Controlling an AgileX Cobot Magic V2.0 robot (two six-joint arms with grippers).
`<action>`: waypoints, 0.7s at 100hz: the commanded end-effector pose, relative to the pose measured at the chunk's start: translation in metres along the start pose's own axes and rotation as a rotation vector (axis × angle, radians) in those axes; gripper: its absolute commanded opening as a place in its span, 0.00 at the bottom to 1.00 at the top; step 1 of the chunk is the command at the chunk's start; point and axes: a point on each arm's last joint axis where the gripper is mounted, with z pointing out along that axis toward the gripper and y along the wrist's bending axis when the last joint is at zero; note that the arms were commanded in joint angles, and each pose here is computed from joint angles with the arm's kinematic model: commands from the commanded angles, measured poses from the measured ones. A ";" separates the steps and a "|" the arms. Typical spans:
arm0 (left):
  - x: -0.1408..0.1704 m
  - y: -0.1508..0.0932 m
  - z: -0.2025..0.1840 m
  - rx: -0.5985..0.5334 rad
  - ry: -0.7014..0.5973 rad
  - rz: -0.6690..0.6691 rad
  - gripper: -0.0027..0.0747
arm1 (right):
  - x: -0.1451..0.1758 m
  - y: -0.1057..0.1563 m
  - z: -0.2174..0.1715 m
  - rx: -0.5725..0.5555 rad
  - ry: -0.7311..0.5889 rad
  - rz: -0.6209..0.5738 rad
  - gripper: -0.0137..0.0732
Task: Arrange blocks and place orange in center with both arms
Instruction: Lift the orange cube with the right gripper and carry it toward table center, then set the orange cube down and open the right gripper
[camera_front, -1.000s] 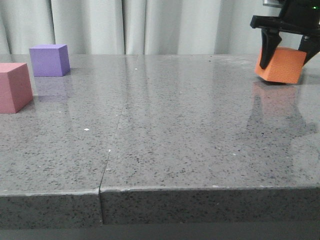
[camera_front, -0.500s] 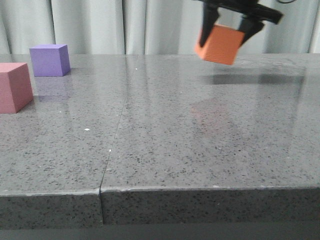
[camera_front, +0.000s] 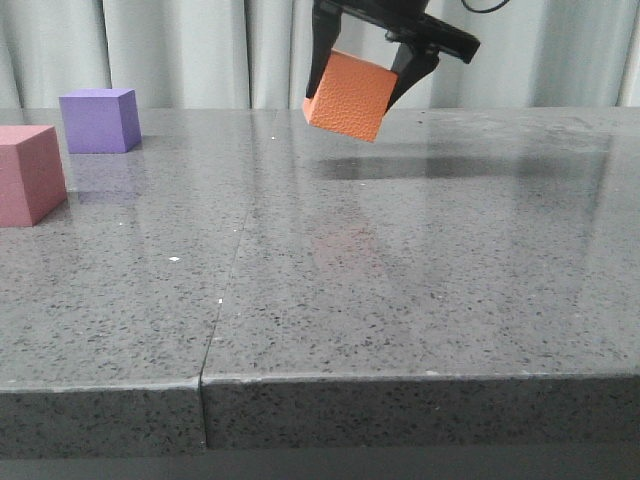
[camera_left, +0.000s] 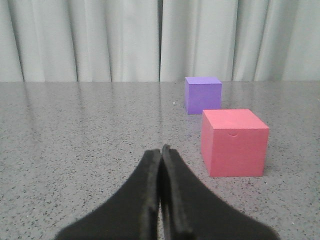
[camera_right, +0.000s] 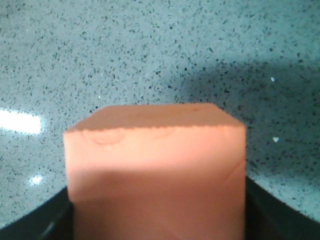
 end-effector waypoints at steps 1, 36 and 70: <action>0.005 0.001 -0.001 -0.005 -0.066 -0.013 0.01 | -0.004 0.010 -0.027 -0.062 -0.073 0.000 0.57; 0.005 0.001 -0.001 -0.005 -0.066 -0.013 0.01 | -0.003 0.006 -0.005 -0.047 -0.009 0.016 0.58; 0.005 0.001 -0.001 -0.005 -0.066 -0.013 0.01 | -0.003 0.008 -0.006 -0.066 -0.021 0.012 0.89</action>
